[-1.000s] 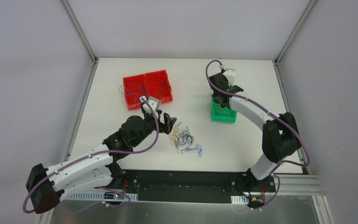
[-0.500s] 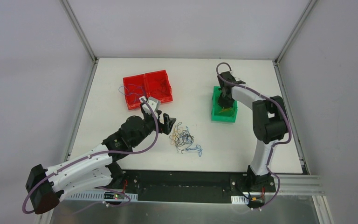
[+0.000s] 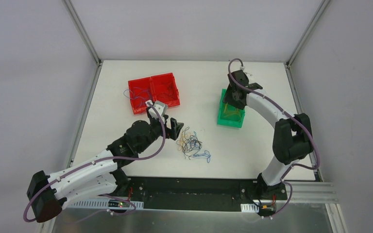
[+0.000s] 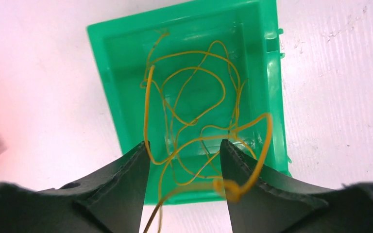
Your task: Untangle the cables
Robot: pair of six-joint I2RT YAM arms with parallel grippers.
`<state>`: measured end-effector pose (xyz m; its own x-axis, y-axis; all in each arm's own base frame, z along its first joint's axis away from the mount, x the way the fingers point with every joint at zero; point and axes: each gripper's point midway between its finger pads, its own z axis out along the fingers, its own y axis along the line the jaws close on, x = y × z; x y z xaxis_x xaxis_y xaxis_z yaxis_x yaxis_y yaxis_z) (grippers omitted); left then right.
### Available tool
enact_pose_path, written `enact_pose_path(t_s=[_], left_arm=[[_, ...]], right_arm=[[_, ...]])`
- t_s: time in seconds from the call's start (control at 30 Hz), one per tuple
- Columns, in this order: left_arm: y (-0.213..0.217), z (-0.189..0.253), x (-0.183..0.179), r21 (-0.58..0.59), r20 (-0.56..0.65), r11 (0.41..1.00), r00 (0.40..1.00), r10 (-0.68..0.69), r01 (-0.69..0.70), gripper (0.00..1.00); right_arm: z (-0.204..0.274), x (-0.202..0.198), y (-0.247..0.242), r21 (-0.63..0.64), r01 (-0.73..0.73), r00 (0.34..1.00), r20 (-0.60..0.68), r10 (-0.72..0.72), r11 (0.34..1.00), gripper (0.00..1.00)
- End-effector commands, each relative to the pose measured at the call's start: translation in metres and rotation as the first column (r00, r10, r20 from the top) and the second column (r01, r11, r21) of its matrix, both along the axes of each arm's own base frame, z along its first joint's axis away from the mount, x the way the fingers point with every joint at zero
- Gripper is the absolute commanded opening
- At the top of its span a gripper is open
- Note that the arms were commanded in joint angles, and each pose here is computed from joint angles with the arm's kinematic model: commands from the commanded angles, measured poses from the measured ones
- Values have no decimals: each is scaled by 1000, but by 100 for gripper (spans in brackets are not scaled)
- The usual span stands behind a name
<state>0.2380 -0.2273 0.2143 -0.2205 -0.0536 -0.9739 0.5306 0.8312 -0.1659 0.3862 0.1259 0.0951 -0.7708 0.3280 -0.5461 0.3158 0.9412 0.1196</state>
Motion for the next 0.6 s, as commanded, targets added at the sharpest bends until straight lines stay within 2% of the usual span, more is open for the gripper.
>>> enact_pose_path(t_s=[0.0,0.1,0.23,0.43,0.5,0.57], left_arm=[[-7,18,3,-34,23,999,1000,-8,9,80],[-9,16,4,-25,17,1000,1000,-9,10,81],[-10,14,5,-18,13,1000,1000,-11,11,81],[-10,13,5,-14,11,1000,1000,-12,12,81],[-11,12,5,-13,9,1000,1000,-12,12,81],[-12,11,5,-11,7,1000,1000,-15,15,81]], right_arm=[[32,-7,3,-3,-13,997,71,13,1000,59],[42,-10,0,-30,-11,996,85,13,999,63],[46,-13,-4,-33,0,994,105,3,999,73],[52,-16,-8,-25,11,990,140,-8,1000,72],[50,-14,-10,-35,21,989,146,-16,999,69],[45,-11,-13,-51,33,990,142,-25,998,61]])
